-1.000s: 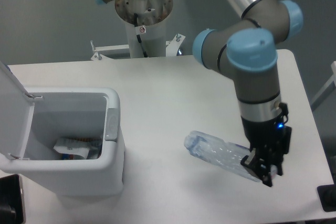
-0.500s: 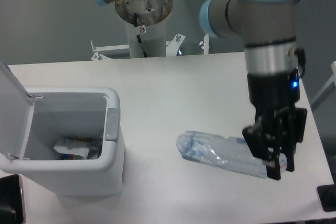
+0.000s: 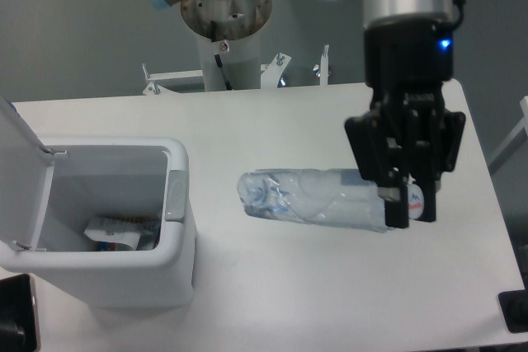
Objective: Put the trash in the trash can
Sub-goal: 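Carry the bottle over the trash can and lower it inside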
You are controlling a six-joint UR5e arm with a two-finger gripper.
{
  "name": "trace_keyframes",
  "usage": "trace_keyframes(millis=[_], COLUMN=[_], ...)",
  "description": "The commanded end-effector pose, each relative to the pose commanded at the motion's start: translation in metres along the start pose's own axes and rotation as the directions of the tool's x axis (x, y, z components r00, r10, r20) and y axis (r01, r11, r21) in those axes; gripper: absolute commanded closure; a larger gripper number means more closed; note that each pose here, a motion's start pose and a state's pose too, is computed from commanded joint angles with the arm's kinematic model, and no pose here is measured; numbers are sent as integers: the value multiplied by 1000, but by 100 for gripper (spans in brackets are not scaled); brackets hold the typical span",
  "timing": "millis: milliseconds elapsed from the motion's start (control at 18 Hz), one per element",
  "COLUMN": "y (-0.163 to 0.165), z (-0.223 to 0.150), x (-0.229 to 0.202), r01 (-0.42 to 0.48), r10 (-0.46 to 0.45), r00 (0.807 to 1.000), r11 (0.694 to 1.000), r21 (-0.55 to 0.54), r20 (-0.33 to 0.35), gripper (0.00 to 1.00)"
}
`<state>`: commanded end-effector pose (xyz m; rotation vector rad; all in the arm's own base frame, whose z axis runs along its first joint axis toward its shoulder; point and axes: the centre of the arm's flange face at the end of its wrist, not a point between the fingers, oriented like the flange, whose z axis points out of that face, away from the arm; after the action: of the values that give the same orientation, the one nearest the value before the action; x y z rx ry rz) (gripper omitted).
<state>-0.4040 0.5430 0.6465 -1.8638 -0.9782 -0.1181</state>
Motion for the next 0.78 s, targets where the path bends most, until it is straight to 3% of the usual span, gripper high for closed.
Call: trace_keyframes(millis=[278,778], y=[73,119], z=[41,63], x=[51,73], r01=[-27,-51], r10=[17,29], r00=[997,995], r11=[989,972], r21=[-145,-229], r20=[-69,-97], gripper=[75,75])
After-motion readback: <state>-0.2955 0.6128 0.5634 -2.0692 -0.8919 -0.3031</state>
